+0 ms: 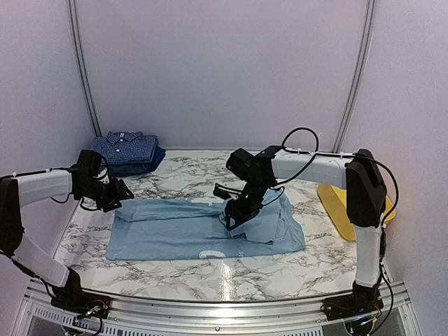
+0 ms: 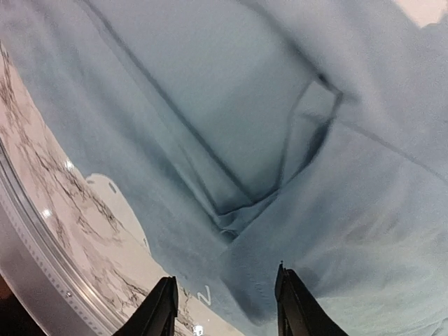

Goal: Fold and stack the mixed laundry pile
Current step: Adjust the rectangle-folded T-shirt at the center of the board.

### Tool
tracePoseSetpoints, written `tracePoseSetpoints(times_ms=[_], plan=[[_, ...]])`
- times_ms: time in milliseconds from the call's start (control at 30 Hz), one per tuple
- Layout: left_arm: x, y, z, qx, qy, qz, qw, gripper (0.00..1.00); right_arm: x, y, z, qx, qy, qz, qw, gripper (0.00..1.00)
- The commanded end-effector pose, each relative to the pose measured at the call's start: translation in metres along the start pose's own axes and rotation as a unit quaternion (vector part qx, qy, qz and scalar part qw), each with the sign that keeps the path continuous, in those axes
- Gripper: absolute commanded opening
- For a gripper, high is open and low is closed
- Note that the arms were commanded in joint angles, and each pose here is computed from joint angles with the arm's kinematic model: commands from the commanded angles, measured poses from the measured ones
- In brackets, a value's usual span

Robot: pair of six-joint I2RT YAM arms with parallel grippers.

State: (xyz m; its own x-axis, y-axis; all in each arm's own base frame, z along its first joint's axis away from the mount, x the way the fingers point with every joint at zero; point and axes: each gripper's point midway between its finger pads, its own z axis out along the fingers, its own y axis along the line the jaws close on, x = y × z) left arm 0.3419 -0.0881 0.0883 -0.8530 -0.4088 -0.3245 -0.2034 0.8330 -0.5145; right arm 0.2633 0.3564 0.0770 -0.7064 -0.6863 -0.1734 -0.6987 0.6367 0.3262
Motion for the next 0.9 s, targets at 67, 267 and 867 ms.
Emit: tracePoseSetpoints(times_ms=[67,267,867], plan=[[-0.022,-0.02,0.009,0.023,-0.004,0.048,0.999,0.64,-0.056,-0.087,-0.083,-0.013,-0.175,0.113,0.978,0.44],[-0.026,-0.03,0.038,0.035,0.03,0.055,0.997,0.64,-0.059,-0.167,-0.079,-0.014,-0.212,0.208,0.955,0.44],[-0.015,0.076,0.042,-0.118,0.014,-0.06,0.991,0.64,-0.021,-0.292,-0.019,0.101,-0.148,0.288,0.941,0.45]])
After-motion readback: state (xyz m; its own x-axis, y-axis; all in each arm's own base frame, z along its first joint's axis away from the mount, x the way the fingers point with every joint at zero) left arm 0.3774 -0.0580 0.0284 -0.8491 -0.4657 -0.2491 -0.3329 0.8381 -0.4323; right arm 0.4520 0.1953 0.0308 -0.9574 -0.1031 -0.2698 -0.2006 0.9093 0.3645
